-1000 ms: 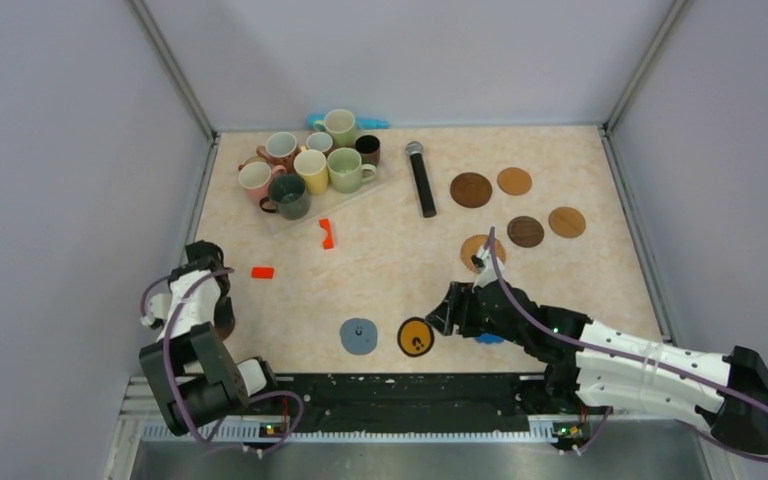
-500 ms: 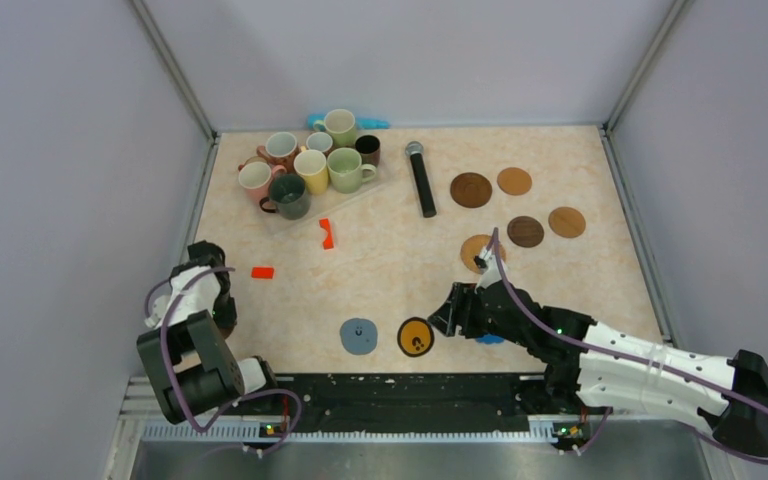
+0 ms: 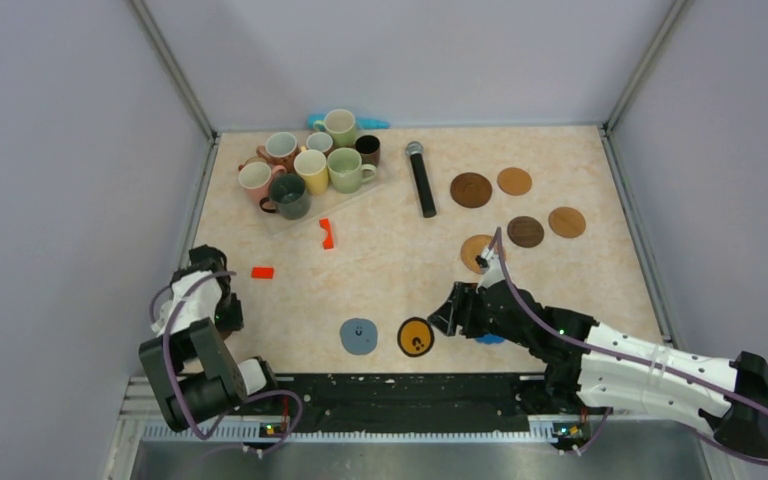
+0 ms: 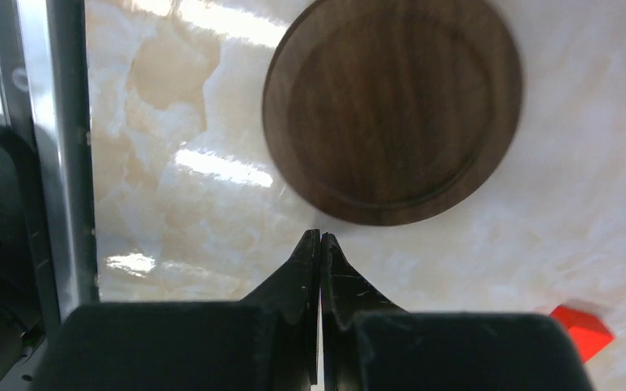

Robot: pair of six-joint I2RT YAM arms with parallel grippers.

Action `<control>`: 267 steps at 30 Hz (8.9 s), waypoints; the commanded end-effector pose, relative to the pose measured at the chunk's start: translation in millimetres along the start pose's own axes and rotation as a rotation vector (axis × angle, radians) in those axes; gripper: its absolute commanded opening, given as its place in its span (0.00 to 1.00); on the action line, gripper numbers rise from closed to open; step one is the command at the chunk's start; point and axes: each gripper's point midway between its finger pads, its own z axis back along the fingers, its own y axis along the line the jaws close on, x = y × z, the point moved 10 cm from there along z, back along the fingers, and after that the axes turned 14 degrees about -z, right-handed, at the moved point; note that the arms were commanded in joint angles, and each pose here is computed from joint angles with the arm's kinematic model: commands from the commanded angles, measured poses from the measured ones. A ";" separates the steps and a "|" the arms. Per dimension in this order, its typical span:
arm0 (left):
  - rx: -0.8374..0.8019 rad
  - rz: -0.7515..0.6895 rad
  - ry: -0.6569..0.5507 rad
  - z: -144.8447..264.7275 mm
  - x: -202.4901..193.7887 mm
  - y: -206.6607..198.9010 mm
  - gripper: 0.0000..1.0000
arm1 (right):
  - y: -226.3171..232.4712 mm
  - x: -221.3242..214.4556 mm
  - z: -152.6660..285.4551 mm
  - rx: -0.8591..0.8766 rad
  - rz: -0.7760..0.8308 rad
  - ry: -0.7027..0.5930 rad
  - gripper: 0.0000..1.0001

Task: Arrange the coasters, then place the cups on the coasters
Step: Move the coaster to the center of the board.

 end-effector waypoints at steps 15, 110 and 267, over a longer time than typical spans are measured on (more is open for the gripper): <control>-0.039 0.117 -0.260 30.2 36.3 3.8 0.00 | 9.2 4.1 -1.4 0.033 -0.009 -0.008 0.63; -0.138 -0.678 0.246 48.4 -151.5 59.3 0.00 | 12.6 9.9 1.4 0.003 -0.040 -0.052 0.62; -1.212 -1.204 -0.909 191.9 -32.3 56.9 0.97 | -54.9 -14.5 -52.3 -0.753 0.034 0.189 0.60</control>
